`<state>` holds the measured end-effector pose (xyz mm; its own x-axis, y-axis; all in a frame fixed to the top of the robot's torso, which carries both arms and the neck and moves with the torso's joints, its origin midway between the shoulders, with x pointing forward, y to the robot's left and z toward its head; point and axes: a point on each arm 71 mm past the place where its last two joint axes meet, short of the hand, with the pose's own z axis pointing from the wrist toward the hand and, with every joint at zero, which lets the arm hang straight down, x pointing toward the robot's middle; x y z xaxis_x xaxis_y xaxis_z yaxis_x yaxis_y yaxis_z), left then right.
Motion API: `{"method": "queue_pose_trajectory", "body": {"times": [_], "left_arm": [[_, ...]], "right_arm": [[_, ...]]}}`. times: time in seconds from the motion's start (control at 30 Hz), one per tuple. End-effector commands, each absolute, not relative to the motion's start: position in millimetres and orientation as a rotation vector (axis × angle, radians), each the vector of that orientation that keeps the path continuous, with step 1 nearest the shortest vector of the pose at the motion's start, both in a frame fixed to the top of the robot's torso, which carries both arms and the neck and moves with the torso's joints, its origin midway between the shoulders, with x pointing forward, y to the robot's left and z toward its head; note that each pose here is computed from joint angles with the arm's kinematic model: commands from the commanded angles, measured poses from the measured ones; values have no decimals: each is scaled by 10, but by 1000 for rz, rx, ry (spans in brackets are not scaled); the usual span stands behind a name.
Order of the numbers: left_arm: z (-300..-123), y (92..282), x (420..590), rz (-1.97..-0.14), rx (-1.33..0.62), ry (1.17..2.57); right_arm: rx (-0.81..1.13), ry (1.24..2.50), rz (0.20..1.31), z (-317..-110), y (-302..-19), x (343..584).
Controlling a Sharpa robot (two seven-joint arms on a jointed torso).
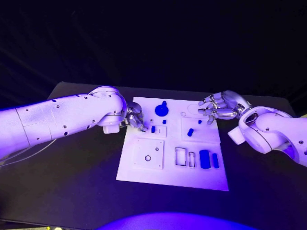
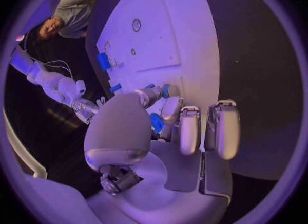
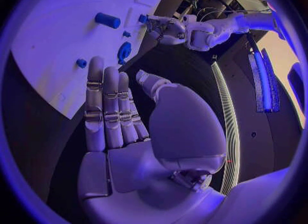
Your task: Assemble the parts on the task board
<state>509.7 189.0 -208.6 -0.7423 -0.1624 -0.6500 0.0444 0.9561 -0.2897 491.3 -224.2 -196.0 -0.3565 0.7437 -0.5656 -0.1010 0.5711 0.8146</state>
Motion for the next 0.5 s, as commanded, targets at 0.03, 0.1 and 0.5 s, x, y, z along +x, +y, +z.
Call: {"method": "queue_pose_trajectory", "body": {"times": [0.03,0.1,0.5], "left_arm": [[-2120,1875,5073,-374,-70,2407],[-2119,1874,5075,-371,-78,2405],[-2128,1871,5082,-357,-136,2416]], "right_arm": [[521,1725,989,-1961,-2223,4904],[521,1724,988,-1961,-2223,4904],[521,1725,990,-1960,-2220,4899]]}}
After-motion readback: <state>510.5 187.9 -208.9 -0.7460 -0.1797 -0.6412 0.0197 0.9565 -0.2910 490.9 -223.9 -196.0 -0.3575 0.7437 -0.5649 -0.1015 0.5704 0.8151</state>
